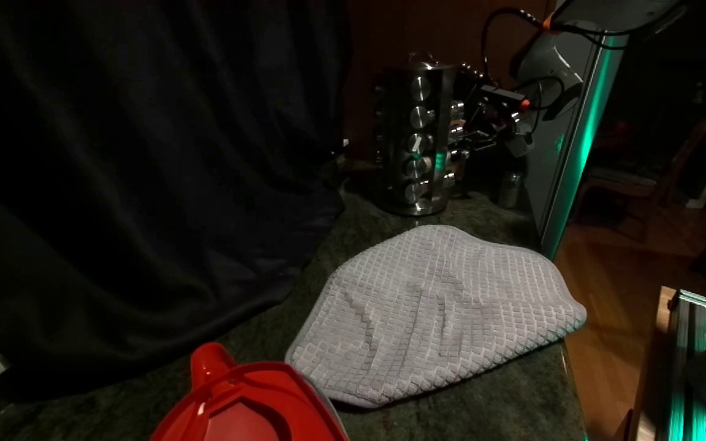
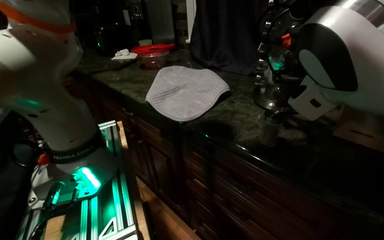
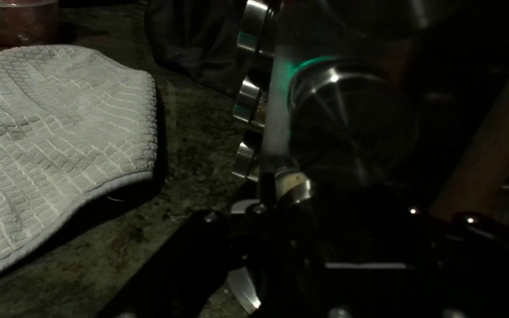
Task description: Remove one container from the seasoning rack and put it on the counter
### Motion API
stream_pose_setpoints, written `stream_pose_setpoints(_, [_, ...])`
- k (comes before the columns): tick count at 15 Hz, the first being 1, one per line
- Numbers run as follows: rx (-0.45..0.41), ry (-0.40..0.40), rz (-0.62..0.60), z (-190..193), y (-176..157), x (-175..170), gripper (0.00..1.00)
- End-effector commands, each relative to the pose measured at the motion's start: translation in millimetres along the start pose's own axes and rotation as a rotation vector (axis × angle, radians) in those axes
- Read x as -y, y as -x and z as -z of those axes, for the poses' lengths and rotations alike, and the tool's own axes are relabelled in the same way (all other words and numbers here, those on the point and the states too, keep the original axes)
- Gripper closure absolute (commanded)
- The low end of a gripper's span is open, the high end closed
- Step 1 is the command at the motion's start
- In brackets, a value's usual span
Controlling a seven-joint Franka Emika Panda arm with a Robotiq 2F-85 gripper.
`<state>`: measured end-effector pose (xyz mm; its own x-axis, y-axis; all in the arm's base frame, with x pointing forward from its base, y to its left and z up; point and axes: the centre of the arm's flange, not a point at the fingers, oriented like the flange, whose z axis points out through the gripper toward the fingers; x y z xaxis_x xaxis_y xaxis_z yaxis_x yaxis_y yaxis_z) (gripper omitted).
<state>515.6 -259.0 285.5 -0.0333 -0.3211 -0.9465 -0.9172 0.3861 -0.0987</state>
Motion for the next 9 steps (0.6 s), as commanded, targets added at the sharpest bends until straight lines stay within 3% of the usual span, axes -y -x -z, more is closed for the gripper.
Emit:
stream_pose_setpoints(1, [0.021,-0.009,-0.02,-1.1,-0.1,5.3,0.76])
stream_pose_setpoints(9, [0.001,-0.012,-0.002,7.2,3.0,5.2,0.76])
